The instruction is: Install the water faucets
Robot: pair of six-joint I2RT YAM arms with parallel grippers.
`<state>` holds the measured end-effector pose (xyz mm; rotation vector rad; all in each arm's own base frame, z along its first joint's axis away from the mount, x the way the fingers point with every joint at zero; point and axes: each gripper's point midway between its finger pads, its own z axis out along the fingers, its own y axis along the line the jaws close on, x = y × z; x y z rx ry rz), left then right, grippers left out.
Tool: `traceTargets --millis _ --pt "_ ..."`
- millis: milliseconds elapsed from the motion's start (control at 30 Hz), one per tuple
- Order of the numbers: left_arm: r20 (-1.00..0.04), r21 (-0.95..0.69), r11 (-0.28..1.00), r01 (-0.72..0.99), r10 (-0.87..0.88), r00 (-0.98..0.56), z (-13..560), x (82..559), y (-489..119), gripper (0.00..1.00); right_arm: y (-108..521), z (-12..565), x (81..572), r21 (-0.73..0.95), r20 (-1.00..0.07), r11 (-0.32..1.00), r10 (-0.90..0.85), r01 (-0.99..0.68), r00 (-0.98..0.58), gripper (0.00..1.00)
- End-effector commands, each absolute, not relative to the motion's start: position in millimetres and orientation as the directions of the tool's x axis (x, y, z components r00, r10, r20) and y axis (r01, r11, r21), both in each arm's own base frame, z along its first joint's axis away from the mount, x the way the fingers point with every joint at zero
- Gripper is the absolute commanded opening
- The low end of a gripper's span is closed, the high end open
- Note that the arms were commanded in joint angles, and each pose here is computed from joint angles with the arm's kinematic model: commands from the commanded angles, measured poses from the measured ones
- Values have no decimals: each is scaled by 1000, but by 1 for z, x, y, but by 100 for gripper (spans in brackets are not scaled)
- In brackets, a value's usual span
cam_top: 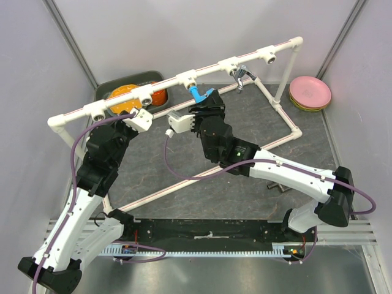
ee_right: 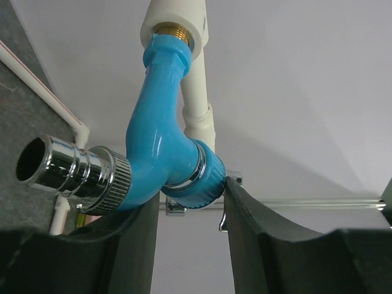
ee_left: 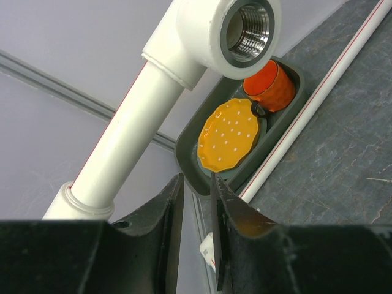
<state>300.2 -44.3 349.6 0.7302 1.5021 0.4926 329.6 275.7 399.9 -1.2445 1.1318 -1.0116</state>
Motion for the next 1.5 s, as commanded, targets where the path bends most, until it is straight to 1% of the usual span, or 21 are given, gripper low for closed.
traceTargets --millis 0,33,133,267,367,433,567,600,700,733,833,867,1033,1133,1167,1233,1267,1300,1367,1400,1467 --pt "-733 679 723 132 678 58 356 298 -45 31 282 403 330 -911 -413 403 -891 -89 190 26" --pt "-732 680 722 131 679 57 356 298 -44 31 284 401 329 -876 -482 471 -856 -106 187 24" --pt "-733 678 723 131 678 57 356 299 -44 31 287 402 328 -803 -596 582 -781 -133 185 18" --pt "-735 677 725 129 676 58 356 298 -44 31 292 404 327 -562 -827 801 -537 -204 168 18" --pt "-734 677 724 131 677 56 355 298 -44 31 292 407 328 -400 -916 880 -371 -255 154 17" --pt "-736 676 725 131 675 58 356 298 -44 31 295 402 328 -237 -971 927 -212 -291 115 15" --pt "-736 675 726 129 674 60 357 297 -44 31 290 392 330 43 -997 944 64 -328 52 10" --pt "-737 675 727 128 674 61 357 297 -44 31 294 391 328 182 -980 921 197 -344 11 9" --pt "-737 675 727 128 673 66 358 297 -44 31 291 385 325 360 -926 862 377 -356 -21 8" --pt "-737 675 727 129 673 64 358 297 -44 31 292 395 322 472 -867 801 498 -368 -27 8" --pt "-737 675 727 127 673 62 358 297 -43 31 294 393 315 532 -826 747 562 -400 -48 13" --pt "-737 675 727 127 673 62 358 297 -43 31 295 398 314 524 -830 746 556 -411 -49 20" --pt "-737 674 728 124 672 63 358 296 -43 31 288 389 310 374 -919 832 393 -409 -40 37" --pt "-737 675 728 124 673 61 358 297 -42 31 277 385 303 200 -977 882 212 -427 -18 51" --pt "-737 674 728 122 673 61 358 297 -42 31 274 393 298 114 -990 882 138 -457 20 59" --pt "-737 674 728 123 672 62 358 297 -42 31 271 390 290 -39 -998 862 -14 -505 54 67" --pt "-737 675 728 125 673 62 358 297 -42 31 269 397 288 -77 -996 855 -41 -513 82 76" --pt "-738 674 728 126 672 61 357 297 -42 31 264 393 287 -199 -980 836 -156 -511 126 79" --pt "-738 674 728 126 672 61 357 297 -42 31 256 395 284 -337 -941 794 -274 -506 197 85" --pt "-737 674 728 125 673 62 358 297 -42 31 252 396 285 -460 -888 748 -378 -478 262 86" --pt "-738 674 728 126 672 61 357 297 -42 31 247 394 289 -576 -817 691 -482 -436 317 91"
